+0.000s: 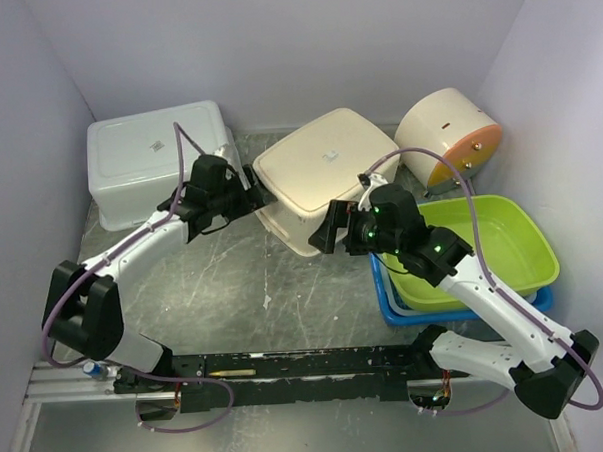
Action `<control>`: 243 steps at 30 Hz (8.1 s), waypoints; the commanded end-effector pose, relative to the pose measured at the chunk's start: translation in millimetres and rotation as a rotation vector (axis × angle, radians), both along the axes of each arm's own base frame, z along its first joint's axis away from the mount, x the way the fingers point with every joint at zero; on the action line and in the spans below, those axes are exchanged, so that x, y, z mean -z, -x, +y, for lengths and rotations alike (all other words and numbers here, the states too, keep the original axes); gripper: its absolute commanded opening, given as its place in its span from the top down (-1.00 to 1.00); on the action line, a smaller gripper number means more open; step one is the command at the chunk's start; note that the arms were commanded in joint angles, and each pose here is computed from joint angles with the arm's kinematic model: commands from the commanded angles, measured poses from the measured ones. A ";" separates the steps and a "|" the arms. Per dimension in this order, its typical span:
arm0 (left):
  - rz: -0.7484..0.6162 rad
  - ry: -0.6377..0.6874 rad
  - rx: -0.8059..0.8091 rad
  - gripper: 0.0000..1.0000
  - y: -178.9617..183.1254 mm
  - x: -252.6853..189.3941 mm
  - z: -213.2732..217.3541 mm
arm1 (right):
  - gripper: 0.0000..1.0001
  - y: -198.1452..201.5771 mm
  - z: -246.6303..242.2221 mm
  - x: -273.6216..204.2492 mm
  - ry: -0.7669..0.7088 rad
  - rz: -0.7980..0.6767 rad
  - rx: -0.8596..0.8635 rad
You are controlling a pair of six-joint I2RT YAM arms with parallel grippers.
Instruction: Turn the large container upside down
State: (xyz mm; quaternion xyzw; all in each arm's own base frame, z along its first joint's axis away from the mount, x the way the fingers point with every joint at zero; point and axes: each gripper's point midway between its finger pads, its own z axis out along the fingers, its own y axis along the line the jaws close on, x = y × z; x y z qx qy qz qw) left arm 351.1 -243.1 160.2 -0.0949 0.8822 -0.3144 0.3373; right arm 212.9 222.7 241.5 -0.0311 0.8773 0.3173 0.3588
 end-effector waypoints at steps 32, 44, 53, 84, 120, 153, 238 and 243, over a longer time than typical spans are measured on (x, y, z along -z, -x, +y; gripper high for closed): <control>-0.130 -0.098 0.043 -0.98 129.9 -95.0 82.9 | -1.00 -178.8 109.5 30.5 -0.299 -0.126 0.090; -0.158 -0.105 0.048 -0.98 133.4 -105.0 86.6 | -1.00 -235.5 125.9 54.9 -0.307 -0.184 0.166; -0.158 -0.085 0.117 -0.99 141.3 -102.8 78.5 | -1.00 -248.3 91.7 0.8 -0.249 -0.247 0.208; -0.225 -0.033 0.236 -0.97 108.7 -95.7 41.3 | -0.09 16.5 -146.8 70.5 0.635 0.209 0.288; -0.532 0.042 -0.008 -0.90 122.7 -278.0 88.5 | 1.00 -24.5 25.5 -294.9 -0.415 -0.386 -0.153; -0.786 0.215 -0.138 -0.89 162.1 -370.0 123.8 | 1.00 25.3 166.6 -163.5 -1.443 0.181 -0.476; -0.144 -0.092 0.248 -0.87 118.4 -97.3 -6.3 | -0.33 -102.8 -152.5 79.0 0.177 0.210 0.614; -0.145 -0.103 0.238 -0.88 117.4 -96.1 -3.8 | -0.30 -96.4 -151.7 105.6 0.208 0.249 0.582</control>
